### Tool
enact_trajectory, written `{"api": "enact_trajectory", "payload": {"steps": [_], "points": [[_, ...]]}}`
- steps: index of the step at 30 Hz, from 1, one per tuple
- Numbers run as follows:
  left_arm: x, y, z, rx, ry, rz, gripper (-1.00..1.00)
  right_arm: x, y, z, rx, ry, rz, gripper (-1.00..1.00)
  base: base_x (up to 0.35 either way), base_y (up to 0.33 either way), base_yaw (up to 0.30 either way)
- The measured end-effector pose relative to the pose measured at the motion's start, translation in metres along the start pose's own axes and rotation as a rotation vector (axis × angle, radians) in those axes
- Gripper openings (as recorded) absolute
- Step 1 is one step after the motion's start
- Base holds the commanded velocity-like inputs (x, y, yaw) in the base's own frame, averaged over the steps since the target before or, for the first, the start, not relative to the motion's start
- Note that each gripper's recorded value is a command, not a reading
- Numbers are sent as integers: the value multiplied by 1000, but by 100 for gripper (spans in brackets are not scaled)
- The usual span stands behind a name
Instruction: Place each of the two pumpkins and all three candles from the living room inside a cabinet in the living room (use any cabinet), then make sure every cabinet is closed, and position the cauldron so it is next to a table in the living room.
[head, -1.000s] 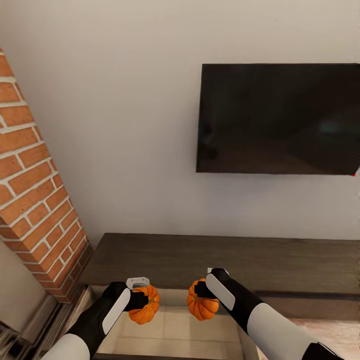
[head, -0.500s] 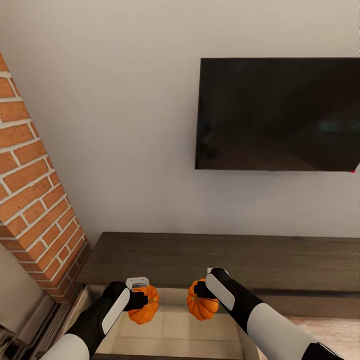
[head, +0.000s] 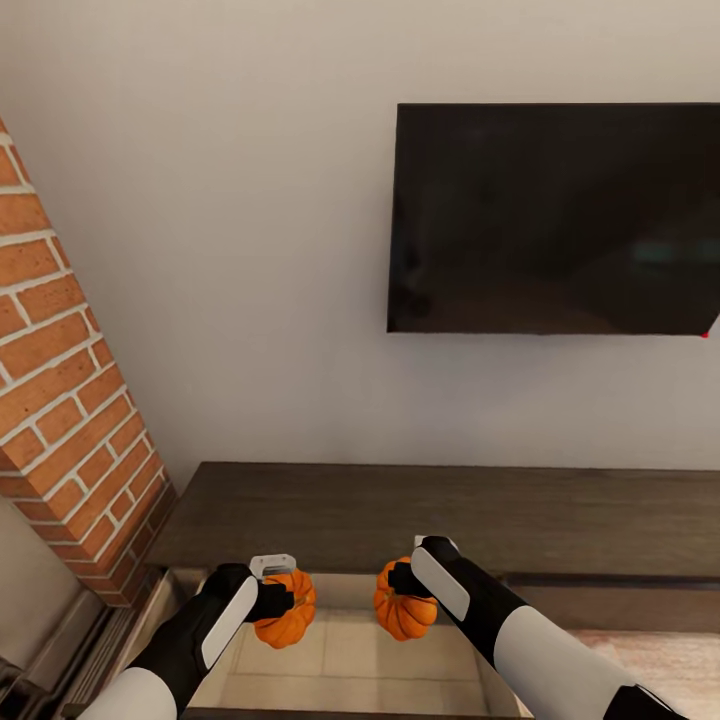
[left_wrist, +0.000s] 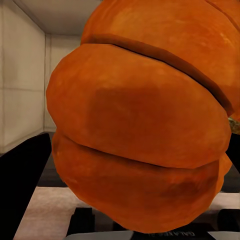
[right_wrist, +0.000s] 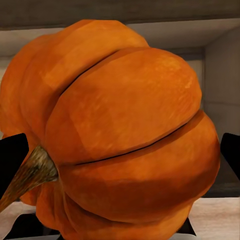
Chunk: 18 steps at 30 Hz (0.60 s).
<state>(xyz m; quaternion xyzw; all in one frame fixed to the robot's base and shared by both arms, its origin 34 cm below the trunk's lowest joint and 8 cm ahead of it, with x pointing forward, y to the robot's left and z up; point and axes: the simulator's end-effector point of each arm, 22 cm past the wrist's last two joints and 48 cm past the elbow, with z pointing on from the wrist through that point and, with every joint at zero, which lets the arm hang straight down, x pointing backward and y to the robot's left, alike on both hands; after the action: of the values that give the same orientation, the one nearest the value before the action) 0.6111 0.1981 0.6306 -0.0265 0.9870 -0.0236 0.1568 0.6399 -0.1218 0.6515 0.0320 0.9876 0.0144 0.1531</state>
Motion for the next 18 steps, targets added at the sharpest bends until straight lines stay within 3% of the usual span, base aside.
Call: {"api": "enact_trajectory", "payload": {"steps": [18], "points": [[9, 3, 27, -2, -3, -1, -100, 8, -2, 27, 1, -6, 1, -100, 0, 0, -12]]}}
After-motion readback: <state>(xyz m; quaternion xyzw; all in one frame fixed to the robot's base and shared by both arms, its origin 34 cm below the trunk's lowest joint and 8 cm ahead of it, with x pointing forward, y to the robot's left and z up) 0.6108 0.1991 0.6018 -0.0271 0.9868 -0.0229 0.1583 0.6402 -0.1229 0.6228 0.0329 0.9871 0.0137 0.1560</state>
